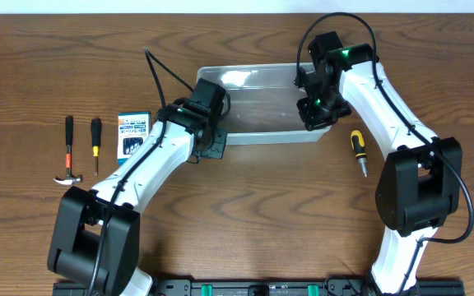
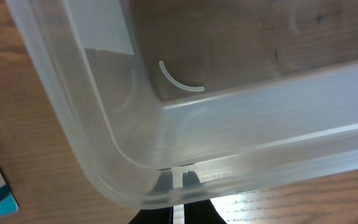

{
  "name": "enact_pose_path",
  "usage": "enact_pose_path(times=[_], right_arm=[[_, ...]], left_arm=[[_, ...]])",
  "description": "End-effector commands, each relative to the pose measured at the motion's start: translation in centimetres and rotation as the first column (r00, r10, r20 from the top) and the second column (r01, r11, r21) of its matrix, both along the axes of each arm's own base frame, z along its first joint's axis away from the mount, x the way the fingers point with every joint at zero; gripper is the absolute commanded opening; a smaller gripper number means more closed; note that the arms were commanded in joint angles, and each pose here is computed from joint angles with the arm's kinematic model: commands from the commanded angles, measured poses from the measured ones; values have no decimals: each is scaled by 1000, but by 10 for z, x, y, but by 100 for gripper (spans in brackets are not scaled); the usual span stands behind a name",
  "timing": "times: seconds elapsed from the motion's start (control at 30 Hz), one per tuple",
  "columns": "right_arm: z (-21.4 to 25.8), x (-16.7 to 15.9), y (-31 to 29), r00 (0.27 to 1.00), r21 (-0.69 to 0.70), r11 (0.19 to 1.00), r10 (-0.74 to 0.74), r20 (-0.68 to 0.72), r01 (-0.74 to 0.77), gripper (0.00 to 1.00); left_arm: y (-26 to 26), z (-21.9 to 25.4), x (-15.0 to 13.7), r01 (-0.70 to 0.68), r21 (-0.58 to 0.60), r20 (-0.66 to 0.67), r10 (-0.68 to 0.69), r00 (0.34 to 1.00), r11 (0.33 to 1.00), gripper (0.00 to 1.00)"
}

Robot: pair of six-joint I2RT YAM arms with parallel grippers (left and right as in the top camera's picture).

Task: Pack container
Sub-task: 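Release the container and retract both grippers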

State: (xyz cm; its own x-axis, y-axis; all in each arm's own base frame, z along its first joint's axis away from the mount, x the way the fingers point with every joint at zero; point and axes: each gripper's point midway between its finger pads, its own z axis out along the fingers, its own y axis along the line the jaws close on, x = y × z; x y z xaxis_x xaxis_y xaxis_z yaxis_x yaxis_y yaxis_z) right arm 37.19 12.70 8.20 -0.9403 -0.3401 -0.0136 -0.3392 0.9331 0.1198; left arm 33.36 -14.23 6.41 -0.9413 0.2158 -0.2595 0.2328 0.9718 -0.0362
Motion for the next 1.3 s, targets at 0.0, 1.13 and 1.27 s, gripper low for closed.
enact_pose_path(times=[0.0,1.13,1.27], right_arm=[[-2,-6,6,999,22,999,24,-26,-24,1],[259,4,-91,789,-58,914,-313,529,401,99],[281,-18,-122,708,34,857,-447,547,514,99]], left_arm=[[2,6,10,12,8,33,-12,999,1000,6],[113,159,-92,-266,5,270,255,928,964,98],[120,161,-93,-309,-8,272,299,914,951,98]])
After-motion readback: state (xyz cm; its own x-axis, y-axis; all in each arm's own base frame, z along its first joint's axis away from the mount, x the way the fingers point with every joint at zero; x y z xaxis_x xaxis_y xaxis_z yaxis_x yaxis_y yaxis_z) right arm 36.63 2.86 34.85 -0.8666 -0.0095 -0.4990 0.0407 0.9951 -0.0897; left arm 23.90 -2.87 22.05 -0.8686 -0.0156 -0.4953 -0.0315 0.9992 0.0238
